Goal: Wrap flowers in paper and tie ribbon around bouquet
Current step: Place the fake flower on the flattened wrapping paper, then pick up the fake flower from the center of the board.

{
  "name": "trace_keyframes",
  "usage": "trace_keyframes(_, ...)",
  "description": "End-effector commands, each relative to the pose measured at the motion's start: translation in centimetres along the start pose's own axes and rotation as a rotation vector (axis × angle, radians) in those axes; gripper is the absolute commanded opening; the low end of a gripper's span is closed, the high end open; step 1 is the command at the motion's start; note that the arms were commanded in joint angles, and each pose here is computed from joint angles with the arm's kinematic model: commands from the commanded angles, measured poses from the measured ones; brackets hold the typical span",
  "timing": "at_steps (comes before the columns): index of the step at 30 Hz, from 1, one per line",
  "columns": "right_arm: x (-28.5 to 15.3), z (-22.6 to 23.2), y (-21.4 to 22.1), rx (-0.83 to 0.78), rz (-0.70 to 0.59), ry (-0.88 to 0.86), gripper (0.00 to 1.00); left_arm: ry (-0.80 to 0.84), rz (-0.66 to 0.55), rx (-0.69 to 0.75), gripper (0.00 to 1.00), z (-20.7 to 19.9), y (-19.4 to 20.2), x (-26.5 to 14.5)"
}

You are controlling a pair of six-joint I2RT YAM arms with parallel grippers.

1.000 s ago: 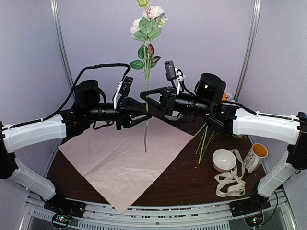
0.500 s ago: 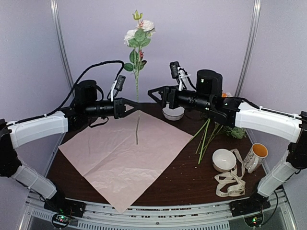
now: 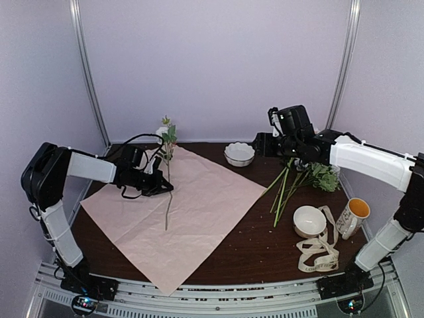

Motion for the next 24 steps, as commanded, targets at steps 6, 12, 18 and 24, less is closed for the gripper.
trace_keyframes(6,3.6,-8.5,5.9,0.114,0.198,0.234,0.67,-0.042,-0.009,-0.085,0.08,3.3,-0.2,1.6)
trace_keyframes(12,5.1,-12.4,8.0,0.195,0.243,0.328,0.63,-0.141,-0.037,-0.045,0.43,3.7,-0.3,-0.1)
trace_keyframes(18,6.9,-16.7,9.5,0.257,0.304,0.444,0.56,-0.163,-0.107,-0.039,0.55,2.8,-0.8,-2.2)
trace_keyframes(24,9.4,-18.0,11.1,0.229,0.426,0.475,0.55,-0.231,-0.203,0.016,0.59,1.6,-1.6,-5.2)
Point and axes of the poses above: each gripper's point midway between its finger pads, its own x axis out along the fingers, its own z axis along the line the jaws close on, y = z × x, the point moved 3 cm from there along -x, back along the fingers, and after that the axes turned 4 degrees about -x, right-handed, at the moved point
